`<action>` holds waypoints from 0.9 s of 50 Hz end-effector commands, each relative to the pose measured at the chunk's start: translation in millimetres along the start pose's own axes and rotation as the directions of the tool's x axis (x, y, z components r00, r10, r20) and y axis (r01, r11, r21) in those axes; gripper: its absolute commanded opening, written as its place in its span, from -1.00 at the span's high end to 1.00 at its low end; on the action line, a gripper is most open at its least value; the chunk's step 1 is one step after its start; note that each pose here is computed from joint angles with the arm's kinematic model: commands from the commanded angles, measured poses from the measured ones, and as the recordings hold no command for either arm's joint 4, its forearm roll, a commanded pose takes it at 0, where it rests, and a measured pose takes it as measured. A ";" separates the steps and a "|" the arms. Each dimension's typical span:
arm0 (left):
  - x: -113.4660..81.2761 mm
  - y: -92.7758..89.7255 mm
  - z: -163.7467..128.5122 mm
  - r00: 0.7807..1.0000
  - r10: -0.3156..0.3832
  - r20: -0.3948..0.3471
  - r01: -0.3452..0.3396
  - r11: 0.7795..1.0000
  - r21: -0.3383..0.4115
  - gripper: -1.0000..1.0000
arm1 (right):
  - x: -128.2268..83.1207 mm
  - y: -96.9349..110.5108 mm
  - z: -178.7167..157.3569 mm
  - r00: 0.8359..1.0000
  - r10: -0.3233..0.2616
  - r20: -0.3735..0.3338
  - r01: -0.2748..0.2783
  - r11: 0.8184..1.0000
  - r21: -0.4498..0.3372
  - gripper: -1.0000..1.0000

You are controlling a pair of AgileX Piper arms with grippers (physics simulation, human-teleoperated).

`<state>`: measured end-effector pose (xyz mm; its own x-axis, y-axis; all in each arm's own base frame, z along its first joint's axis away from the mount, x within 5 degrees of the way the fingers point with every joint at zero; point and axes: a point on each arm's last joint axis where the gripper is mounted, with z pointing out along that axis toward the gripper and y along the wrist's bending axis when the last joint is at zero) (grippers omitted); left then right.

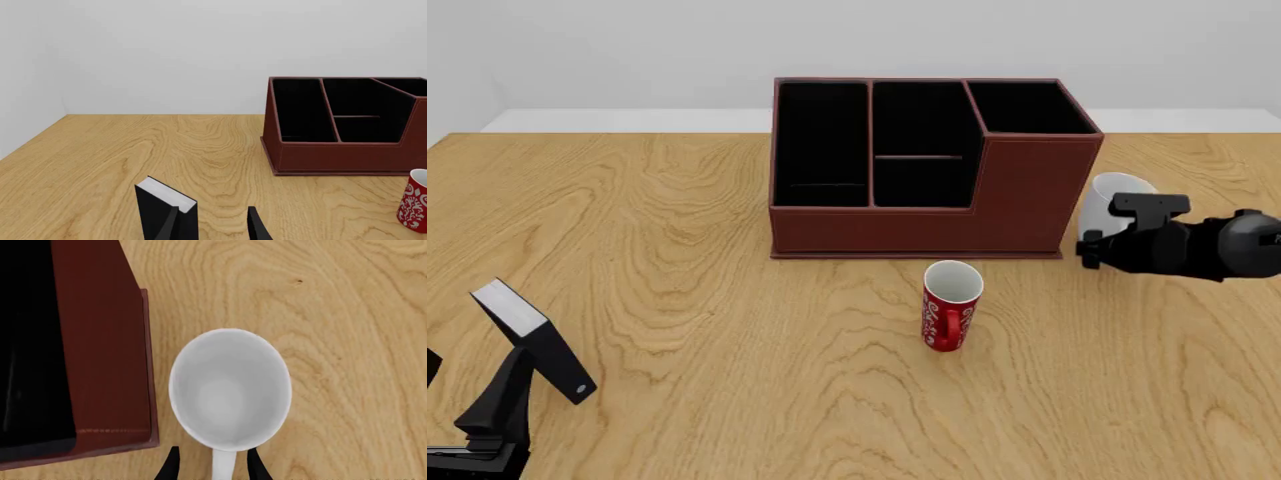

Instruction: Pick up the white mug and place it to the right of the caddy.

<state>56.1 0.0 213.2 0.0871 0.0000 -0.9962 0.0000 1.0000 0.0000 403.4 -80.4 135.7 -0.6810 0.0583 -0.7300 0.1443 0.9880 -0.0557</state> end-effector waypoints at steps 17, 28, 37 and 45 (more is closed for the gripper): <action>0.0 0.0 0.0 1.000 0.000 0.000 0.000 1.000 0.000 -1.00 | 1.2 0.0 -11.6 1.000 0.003 0.011 -0.003 1.000 0.001 -1.00; 0.0 0.0 0.0 1.000 0.000 0.000 0.000 1.000 0.000 -1.00 | 1.3 -1.0 -18.9 1.000 0.011 0.026 -0.011 1.000 0.004 -1.00; 0.0 0.0 0.0 1.000 0.000 0.000 0.000 1.000 0.000 -1.00 | 3.8 1.0 -20.5 0.999 0.017 0.030 -0.017 1.000 0.000 -1.00; 0.0 0.0 0.0 1.000 0.000 0.000 0.000 1.000 0.000 -1.00 | 3.7 3.0 -28.8 0.999 0.016 0.048 -0.016 1.000 -0.003 -1.00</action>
<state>56.1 0.0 213.2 0.0871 0.0000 -0.9962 0.0000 1.0000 0.0000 385.9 -75.8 147.9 -0.6557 0.0668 -0.7521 0.1532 0.9871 -0.0459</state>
